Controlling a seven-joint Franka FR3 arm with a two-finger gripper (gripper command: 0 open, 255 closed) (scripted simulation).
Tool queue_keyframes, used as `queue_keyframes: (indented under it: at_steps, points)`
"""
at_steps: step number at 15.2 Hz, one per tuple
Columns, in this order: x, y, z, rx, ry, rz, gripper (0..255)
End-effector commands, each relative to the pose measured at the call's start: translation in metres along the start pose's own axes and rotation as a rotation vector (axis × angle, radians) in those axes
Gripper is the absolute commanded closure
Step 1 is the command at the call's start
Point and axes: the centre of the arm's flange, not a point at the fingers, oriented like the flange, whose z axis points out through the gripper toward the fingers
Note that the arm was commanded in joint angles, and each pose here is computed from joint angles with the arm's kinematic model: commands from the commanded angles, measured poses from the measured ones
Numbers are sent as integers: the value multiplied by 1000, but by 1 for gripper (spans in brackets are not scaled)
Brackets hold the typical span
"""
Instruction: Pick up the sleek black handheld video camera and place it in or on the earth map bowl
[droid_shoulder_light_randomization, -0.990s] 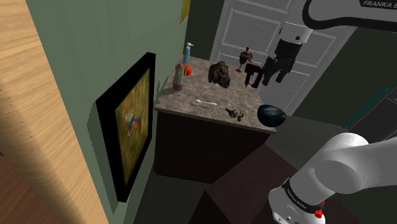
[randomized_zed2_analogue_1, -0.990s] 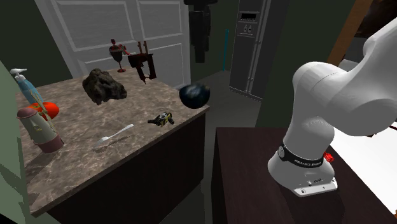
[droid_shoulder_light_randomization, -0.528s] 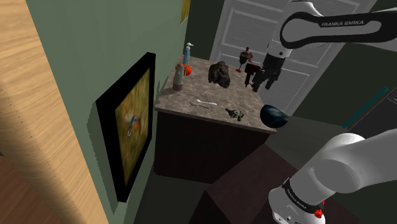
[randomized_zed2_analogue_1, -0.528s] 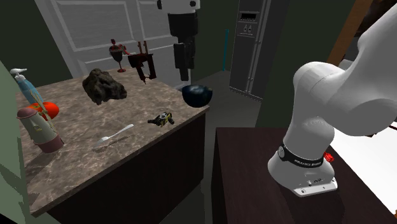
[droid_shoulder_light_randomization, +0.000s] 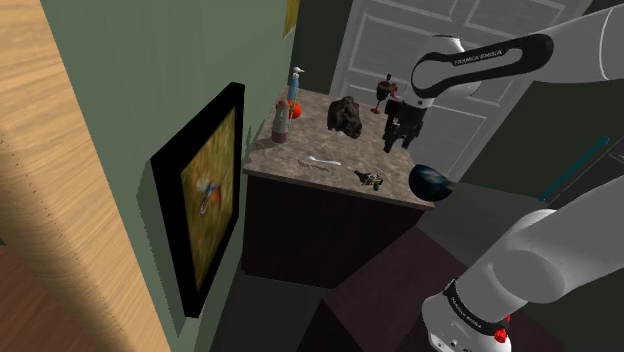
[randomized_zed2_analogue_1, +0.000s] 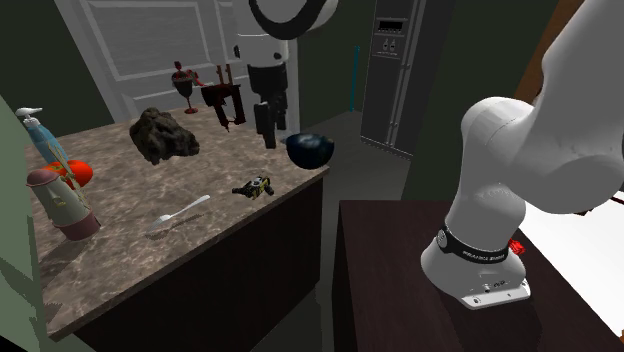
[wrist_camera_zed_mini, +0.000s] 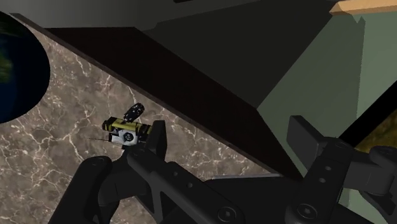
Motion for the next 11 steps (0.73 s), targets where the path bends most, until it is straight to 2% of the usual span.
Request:
queue_keyframes:
  at_steps: [1, 11]
  points:
    - [17, 11, 21, 1, 3, -1, 0]
    - [93, 64, 115, 13, 9, -4, 0]
